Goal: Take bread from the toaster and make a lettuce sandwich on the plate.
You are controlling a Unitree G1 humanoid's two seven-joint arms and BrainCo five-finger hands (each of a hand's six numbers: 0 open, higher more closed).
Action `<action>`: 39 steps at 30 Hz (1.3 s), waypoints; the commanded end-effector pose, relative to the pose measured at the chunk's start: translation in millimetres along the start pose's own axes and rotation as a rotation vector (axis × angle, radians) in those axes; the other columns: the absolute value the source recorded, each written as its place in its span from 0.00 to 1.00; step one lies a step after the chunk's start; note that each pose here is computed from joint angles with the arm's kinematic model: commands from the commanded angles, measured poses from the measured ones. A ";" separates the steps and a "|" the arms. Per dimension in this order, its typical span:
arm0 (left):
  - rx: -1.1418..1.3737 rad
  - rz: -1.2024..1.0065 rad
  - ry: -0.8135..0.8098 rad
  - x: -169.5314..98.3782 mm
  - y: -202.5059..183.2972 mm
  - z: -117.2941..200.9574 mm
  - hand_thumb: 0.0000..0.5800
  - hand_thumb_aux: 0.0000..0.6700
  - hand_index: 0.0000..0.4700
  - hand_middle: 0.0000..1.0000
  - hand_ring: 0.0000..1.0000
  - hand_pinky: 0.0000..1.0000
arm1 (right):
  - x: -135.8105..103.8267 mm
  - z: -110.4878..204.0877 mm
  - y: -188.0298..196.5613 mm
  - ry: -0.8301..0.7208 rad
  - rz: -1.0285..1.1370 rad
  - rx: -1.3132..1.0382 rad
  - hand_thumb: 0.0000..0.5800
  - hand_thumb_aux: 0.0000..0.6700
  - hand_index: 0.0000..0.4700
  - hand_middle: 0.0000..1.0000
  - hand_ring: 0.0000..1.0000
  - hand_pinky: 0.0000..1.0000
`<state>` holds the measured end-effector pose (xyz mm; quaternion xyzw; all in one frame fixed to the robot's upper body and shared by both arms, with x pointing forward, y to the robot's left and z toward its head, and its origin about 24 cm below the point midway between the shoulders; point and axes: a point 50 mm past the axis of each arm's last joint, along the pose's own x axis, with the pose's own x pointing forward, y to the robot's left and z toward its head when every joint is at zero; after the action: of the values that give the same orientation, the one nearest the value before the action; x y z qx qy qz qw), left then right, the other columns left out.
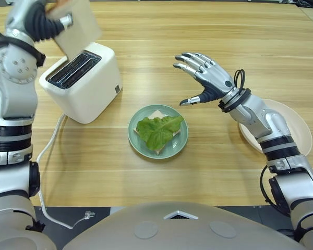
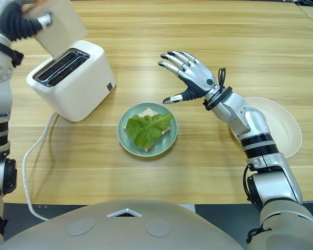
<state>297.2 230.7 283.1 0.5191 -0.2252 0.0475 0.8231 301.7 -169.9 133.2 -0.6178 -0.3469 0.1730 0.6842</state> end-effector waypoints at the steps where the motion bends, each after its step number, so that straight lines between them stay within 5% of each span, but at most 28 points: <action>1: -0.303 -0.158 -0.061 -4.1 -22.1 12.6 1.00 1.00 1.00 0.00 0.00 0.00 | -1.5 -13.1 -9.3 0.050 -0.026 -0.018 0.00 0.00 0.00 0.00 0.00 0.00; 8: -0.620 -0.470 0.007 -5.1 -98.7 16.2 1.00 1.00 1.00 0.00 0.00 0.00 | -3.7 -28.7 -11.9 0.129 -0.044 -0.022 0.00 0.00 0.00 0.00 0.00 0.00; 15: -0.723 -0.715 0.116 -35.9 -173.7 28.9 1.00 1.00 1.00 0.00 0.00 0.00 | -4.5 -38.1 -12.0 0.175 -0.040 -0.025 0.00 0.00 0.00 0.00 0.00 0.00; 26: -0.973 -0.923 0.217 -79.4 -204.7 47.0 1.00 1.00 1.00 0.00 0.00 0.00 | 1.5 -37.7 -7.7 0.162 -0.012 -0.025 0.00 0.00 0.00 0.00 0.00 0.00; 39: -0.782 -0.865 0.280 -106.7 -214.0 40.6 1.00 1.00 1.00 0.00 0.00 0.00 | -0.3 -28.3 -4.0 0.111 0.027 -0.055 0.00 0.00 0.00 0.00 0.00 0.00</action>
<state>259.7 111.2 78.0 0.1871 0.1177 -0.3187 0.9217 323.5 -192.4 135.6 -0.6373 -0.2986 0.1266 0.6991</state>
